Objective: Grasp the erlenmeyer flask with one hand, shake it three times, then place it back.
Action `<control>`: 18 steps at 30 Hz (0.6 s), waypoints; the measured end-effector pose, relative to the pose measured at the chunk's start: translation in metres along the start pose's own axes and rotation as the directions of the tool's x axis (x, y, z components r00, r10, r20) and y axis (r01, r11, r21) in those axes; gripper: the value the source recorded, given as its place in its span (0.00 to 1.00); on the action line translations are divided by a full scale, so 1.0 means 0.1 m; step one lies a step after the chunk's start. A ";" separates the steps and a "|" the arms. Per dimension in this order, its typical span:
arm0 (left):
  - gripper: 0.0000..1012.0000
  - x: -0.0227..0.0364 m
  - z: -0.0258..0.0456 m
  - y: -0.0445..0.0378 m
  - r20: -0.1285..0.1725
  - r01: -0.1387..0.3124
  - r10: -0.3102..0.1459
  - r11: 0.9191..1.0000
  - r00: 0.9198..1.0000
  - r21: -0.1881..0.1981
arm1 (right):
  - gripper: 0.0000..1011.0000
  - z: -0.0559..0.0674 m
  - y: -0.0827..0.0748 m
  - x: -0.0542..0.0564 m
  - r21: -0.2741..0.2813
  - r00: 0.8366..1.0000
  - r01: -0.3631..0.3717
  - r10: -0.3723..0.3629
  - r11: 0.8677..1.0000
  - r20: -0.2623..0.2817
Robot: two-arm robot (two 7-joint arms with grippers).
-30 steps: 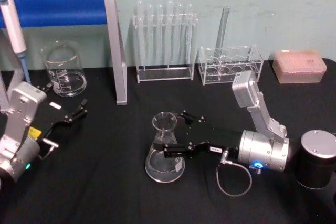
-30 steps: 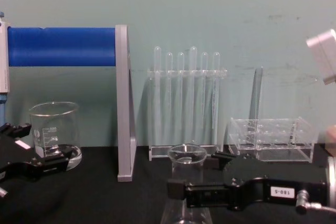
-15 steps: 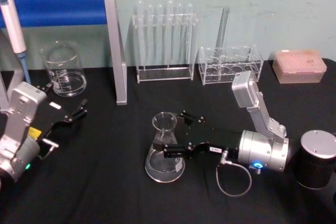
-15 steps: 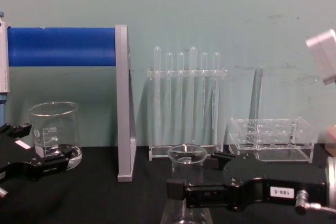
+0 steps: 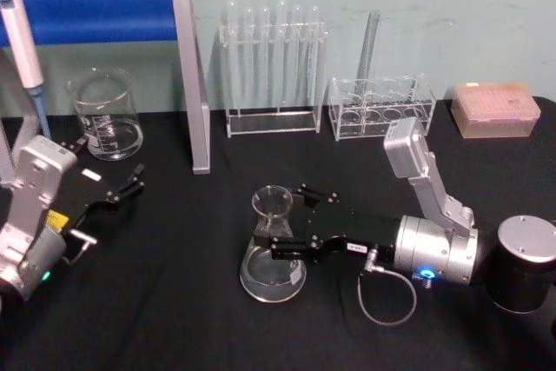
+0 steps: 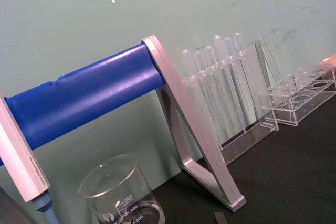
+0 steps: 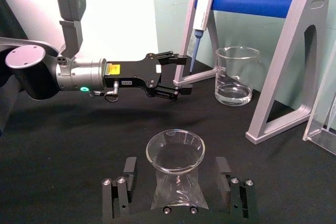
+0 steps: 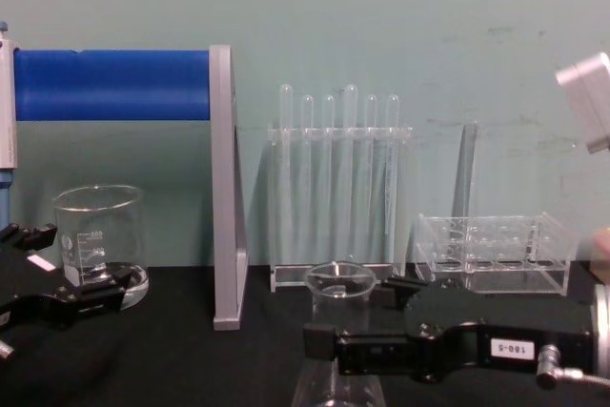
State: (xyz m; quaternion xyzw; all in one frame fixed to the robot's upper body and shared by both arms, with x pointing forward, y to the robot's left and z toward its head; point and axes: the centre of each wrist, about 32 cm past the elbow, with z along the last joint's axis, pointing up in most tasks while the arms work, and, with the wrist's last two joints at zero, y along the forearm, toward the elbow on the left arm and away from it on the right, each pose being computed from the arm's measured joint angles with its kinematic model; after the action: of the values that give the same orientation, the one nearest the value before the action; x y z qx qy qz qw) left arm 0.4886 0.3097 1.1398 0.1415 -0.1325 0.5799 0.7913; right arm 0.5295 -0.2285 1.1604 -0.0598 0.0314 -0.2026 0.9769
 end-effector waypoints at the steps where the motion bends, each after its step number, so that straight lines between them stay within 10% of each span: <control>1: 0.99 0.000 0.000 0.000 0.000 0.000 0.000 1.000 1.000 0.000 | 0.93 0.00 0.00 0.00 0.000 1.000 0.000 0.000 1.000 0.000; 18: 0.99 0.000 0.000 0.000 0.000 0.000 0.000 1.000 1.000 0.000 | 0.45 0.00 0.00 0.00 0.001 1.000 0.001 -0.001 1.000 0.000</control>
State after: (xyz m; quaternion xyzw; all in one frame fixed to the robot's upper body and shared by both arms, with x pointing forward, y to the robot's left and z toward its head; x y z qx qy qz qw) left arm 0.4886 0.3097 1.1398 0.1415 -0.1325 0.5799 0.7913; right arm 0.5295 -0.2286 1.1605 -0.0595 0.0314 -0.2029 0.9769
